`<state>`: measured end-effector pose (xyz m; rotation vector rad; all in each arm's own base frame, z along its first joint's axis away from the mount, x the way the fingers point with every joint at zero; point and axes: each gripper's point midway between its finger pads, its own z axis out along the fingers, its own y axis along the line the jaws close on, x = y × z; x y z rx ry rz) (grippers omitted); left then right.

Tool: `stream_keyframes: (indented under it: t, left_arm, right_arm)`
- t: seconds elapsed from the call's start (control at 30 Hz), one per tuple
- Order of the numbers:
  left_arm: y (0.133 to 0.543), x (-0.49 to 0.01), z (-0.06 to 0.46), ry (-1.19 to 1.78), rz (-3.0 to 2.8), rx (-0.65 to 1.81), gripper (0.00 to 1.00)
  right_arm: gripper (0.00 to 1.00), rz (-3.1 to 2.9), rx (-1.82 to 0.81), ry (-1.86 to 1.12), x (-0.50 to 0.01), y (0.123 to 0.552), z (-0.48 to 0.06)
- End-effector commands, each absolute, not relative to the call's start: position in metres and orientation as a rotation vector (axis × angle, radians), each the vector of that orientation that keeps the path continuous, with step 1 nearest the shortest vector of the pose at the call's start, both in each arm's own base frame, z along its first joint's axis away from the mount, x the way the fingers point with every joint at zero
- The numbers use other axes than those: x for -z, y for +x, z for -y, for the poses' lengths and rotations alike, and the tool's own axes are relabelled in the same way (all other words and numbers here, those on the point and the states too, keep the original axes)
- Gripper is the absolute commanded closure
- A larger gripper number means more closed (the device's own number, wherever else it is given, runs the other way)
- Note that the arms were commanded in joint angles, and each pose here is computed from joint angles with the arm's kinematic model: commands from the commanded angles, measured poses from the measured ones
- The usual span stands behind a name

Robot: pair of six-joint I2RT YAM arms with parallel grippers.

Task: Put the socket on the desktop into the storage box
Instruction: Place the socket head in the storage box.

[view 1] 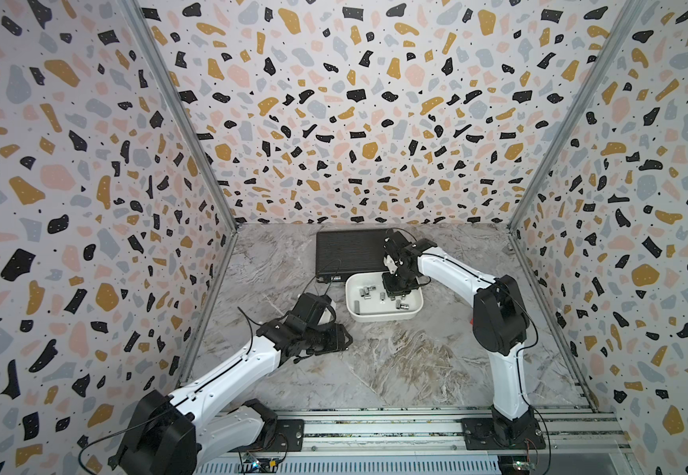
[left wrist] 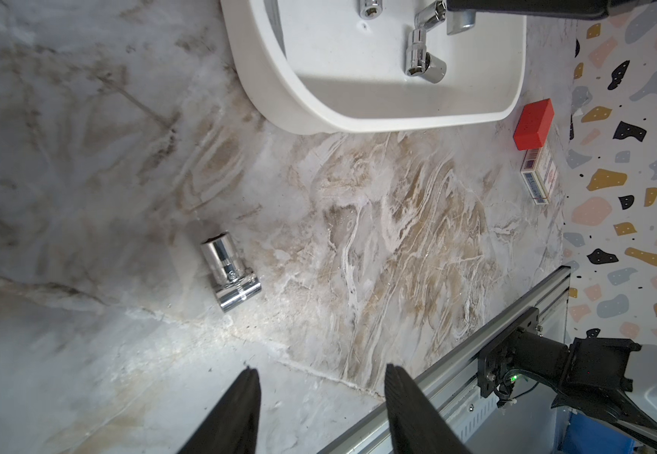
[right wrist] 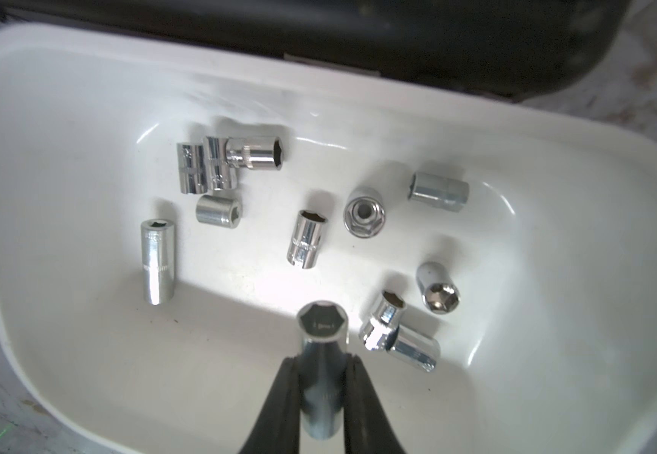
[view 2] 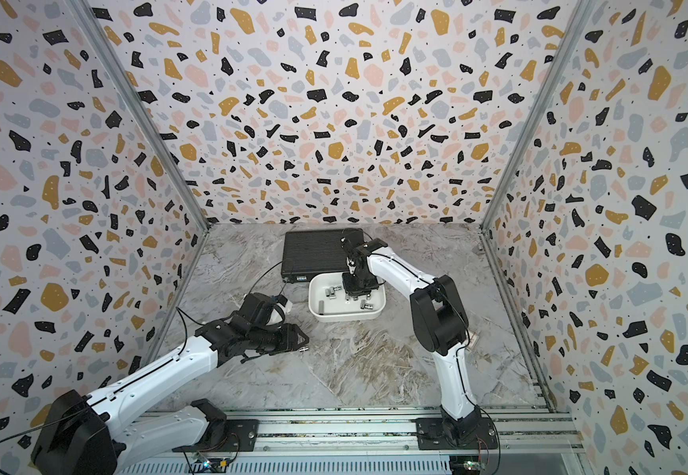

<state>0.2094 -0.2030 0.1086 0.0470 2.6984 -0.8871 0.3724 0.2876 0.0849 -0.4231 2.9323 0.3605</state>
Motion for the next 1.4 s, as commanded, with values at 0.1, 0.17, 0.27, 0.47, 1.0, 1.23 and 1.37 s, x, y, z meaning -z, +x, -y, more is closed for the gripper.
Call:
stream_keyframes:
  t: [0.1, 0.17, 0.27, 0.47, 1.0, 1.23, 1.37]
  left_arm:
    - [0.218, -0.116, 0.206, 0.056, -2.655, 0.897, 0.45]
    - [0.218, -0.115, 0.205, 0.052, -2.658, 0.891, 0.45]
    - [0.217, -0.114, 0.204, 0.051, -2.660, 0.888, 0.45]
    - [0.216, -0.112, 0.203, 0.048, -2.665, 0.882, 0.45]
    - [0.214, -0.112, 0.199, 0.041, -2.672, 0.863, 0.46]
    - [0.212, -0.111, 0.192, 0.026, -2.691, 0.805, 0.46]
    - [0.211, -0.108, 0.186, 0.010, -2.714, 0.758, 0.46]
  right_arm:
    - [0.83, -2.930, -0.473, -0.393, -0.096, 0.381, -0.306]
    - [0.83, -2.936, -0.496, -0.386, -0.093, 0.383, -0.311]
    - [0.82, -2.942, -0.526, -0.378, -0.091, 0.385, -0.316]
    - [0.80, -2.943, -0.547, -0.373, -0.088, 0.389, -0.323]
    - [0.63, -2.923, -0.539, -0.372, -0.097, 0.389, -0.322]
    - [0.63, -2.869, -0.551, -0.409, -0.122, 0.377, -0.318]
    - [0.63, -2.832, -0.568, -0.425, -0.133, 0.367, -0.315]
